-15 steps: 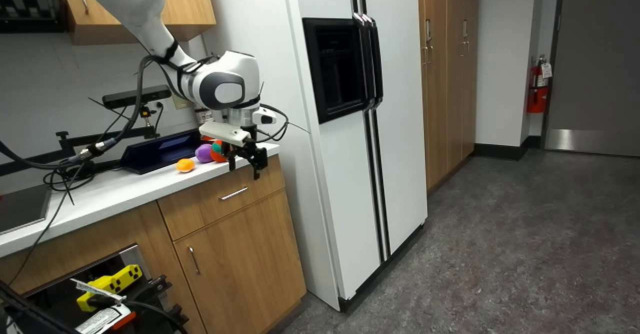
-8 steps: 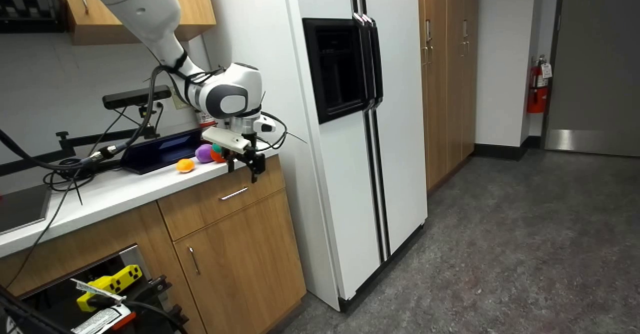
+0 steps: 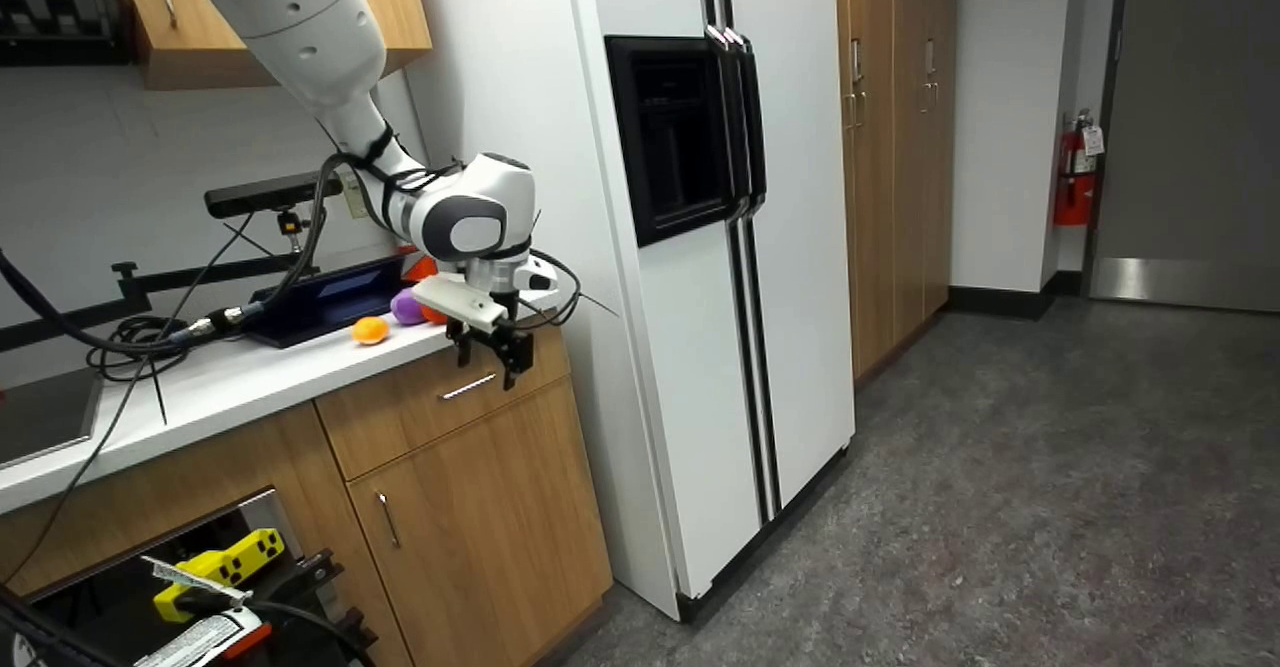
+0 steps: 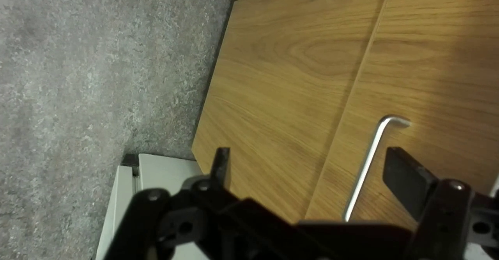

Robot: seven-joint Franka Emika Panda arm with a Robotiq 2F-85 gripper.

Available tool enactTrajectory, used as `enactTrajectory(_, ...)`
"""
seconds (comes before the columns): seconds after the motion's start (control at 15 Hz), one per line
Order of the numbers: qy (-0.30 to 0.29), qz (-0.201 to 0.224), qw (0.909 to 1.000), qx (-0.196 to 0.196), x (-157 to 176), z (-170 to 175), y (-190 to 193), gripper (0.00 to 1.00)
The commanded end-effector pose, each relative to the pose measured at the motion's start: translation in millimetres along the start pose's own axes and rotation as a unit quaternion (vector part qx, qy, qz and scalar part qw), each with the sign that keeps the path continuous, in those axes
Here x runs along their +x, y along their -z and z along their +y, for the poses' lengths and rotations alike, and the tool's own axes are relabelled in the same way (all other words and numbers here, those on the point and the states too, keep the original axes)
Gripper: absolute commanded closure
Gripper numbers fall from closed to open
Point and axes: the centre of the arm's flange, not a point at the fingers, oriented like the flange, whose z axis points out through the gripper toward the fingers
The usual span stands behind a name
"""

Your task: Open the drawer

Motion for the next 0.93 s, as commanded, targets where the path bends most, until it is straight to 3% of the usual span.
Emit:
enactTrajectory(0.0,-0.004,-0.002,0.9992,0.039,17.1,8.4,-30.0,0.00)
enactTrajectory(0.47,-0.032,0.006,0.9938,0.106,41.6,8.5,-51.6,0.00)
enactTrajectory(0.87,-0.038,0.002,0.9896,0.138,57.8,-0.4,-74.4,0.00)
